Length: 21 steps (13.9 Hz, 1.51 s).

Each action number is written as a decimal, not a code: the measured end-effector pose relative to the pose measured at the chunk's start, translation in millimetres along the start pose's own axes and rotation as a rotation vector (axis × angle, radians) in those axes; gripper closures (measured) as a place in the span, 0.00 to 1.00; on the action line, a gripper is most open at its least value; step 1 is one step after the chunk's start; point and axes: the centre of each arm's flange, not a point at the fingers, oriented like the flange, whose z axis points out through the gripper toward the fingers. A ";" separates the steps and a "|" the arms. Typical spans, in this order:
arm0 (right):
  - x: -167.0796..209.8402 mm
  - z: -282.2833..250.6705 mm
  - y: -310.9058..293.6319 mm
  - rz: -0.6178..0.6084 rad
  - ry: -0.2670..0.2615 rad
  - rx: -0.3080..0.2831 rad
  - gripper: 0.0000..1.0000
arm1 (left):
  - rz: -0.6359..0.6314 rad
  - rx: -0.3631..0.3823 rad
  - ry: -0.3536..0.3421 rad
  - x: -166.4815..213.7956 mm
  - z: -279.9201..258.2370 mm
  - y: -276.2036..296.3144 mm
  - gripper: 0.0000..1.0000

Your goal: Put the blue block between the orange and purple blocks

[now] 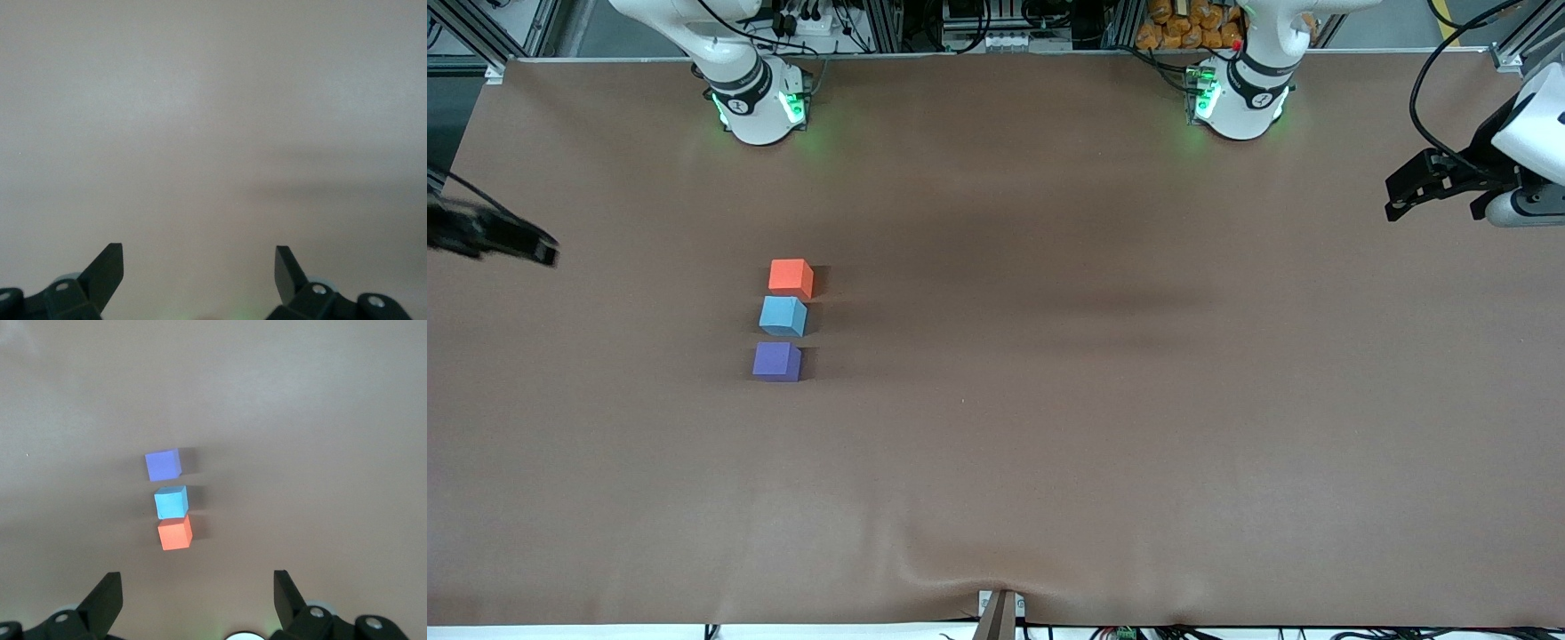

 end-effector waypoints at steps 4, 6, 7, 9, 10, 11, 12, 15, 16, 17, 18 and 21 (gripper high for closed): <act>-37.7 -16.9 3.9 -0.003 0.067 -0.053 0.00 | -0.007 0.000 0.000 0.3 0.2 -4.0 0.00; -46.2 -11.7 1.2 -0.012 0.078 -0.054 0.00 | -0.008 0.000 0.000 0.3 0.2 -4.0 0.00; -47.9 -10.9 -0.1 -0.015 0.084 -0.056 0.00 | -0.008 0.000 0.000 0.3 0.2 -4.0 0.00; -46.7 -13.0 -0.2 -0.015 0.101 -0.056 0.00 | -0.007 0.000 -0.001 0.3 0.2 -4.0 0.00; -45.7 -14.1 0.1 -0.016 0.108 -0.056 0.00 | -0.005 0.000 -0.001 0.3 0.2 -4.0 0.00; -45.2 -15.5 0.0 -0.019 0.114 -0.056 0.00 | 0.000 0.000 -0.001 0.3 0.2 -4.0 0.00; -45.1 -16.5 -0.1 -0.022 0.118 -0.056 0.00 | 0.002 0.000 -0.001 0.3 0.2 -4.0 0.00; -44.1 -17.3 -0.9 -0.031 0.126 -0.056 0.00 | 0.004 0.000 -0.001 0.3 0.2 -3.9 0.00; -43.9 -17.0 -1.5 -0.033 0.125 -0.056 0.00 | 0.004 0.000 -0.001 0.3 0.2 -3.8 0.00; -43.7 -16.6 -1.7 -0.034 0.125 -0.056 0.00 | 0.005 0.000 -0.001 0.3 0.2 -3.7 0.00; -43.5 -16.4 -1.7 -0.034 0.124 -0.056 0.00 | 0.005 0.000 -0.001 0.3 0.2 -3.7 0.00; -43.3 -16.0 -1.8 -0.036 0.123 -0.056 0.00 | 0.016 0.000 0.000 0.2 0.1 -2.3 0.00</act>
